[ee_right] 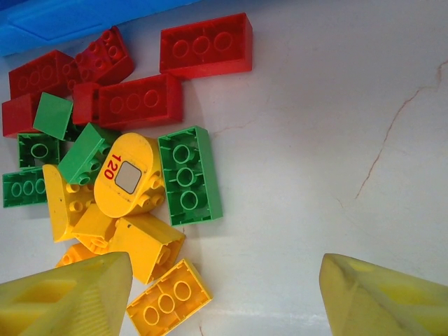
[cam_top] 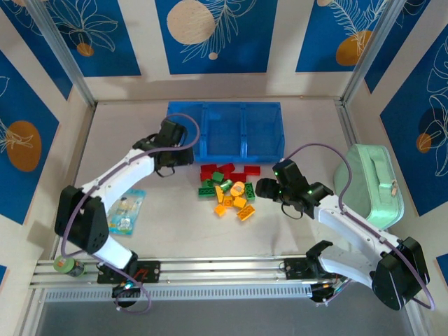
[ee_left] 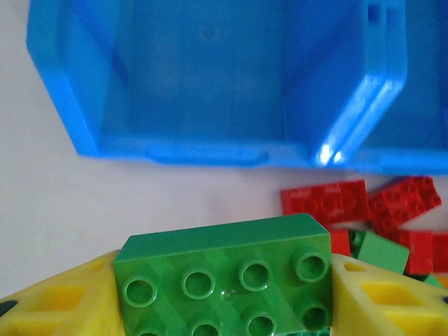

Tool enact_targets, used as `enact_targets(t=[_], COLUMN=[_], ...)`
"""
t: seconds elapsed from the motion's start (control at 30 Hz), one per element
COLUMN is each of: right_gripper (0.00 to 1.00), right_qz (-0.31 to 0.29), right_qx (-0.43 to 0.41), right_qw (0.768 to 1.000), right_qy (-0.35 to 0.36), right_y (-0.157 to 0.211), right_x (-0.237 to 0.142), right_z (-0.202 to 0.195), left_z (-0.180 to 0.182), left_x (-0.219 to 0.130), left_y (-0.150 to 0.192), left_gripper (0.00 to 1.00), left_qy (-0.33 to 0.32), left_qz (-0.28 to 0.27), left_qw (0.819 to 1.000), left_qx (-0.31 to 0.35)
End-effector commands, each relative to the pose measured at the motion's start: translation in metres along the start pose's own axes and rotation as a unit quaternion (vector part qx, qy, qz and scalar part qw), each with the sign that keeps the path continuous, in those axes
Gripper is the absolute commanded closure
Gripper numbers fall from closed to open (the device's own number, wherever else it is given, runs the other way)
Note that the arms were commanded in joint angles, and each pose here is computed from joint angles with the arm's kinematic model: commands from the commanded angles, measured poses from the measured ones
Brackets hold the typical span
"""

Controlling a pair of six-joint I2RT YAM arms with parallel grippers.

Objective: Sort the legos into containers by color
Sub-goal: Place the lego in the container.

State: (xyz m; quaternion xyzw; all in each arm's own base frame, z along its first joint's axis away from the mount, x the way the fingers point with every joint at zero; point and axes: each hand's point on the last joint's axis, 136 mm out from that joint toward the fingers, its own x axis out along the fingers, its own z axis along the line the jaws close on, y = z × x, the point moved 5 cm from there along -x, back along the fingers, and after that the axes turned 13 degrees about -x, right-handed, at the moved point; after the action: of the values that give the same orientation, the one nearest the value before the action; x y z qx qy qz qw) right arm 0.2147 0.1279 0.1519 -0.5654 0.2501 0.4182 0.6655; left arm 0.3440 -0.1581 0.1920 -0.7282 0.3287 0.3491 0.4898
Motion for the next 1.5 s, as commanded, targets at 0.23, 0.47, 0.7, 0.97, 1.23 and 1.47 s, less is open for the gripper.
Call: enact_targets(t=[0.23, 0.47, 0.7, 0.97, 1.23, 1.47], right_gripper=[0.28, 0.28, 0.28, 0.28, 0.28, 0.28], right_qz=[0.007, 0.007, 0.010, 0.015, 0.015, 0.014], right_qx=[0.002, 0.002, 0.007, 0.011, 0.010, 0.012], right_qw=[1.000, 1.000, 1.000, 1.000, 1.000, 1.000], right_qy=[-0.005, -0.010, -0.013, -0.008, -0.010, -0.007], right_y=[-0.002, -0.010, -0.009, -0.005, -0.007, -0.007], right_x=[-0.004, -0.003, -0.004, -0.002, -0.003, -0.005], right_z=[0.000, 0.001, 0.002, -0.001, 0.000, -0.001], left_z=[-0.031, -0.097, -0.140, -0.156, -0.165, -0.173], left_x=[0.015, 0.017, 0.041, 0.062, 0.068, 0.022], left_y=[-0.046, -0.059, -0.065, -0.066, -0.075, -0.077], left_gripper=[0.51, 0.50, 0.51, 0.51, 0.20, 0.10], left_qy=[0.032, 0.085, 0.084, 0.085, 0.086, 0.099], left_qz=[0.005, -0.002, 0.017, 0.027, 0.017, -0.008], left_qw=[0.999, 0.994, 0.990, 0.989, 0.989, 0.985], left_qx=[0.016, 0.074, 0.108, 0.117, 0.121, 0.142])
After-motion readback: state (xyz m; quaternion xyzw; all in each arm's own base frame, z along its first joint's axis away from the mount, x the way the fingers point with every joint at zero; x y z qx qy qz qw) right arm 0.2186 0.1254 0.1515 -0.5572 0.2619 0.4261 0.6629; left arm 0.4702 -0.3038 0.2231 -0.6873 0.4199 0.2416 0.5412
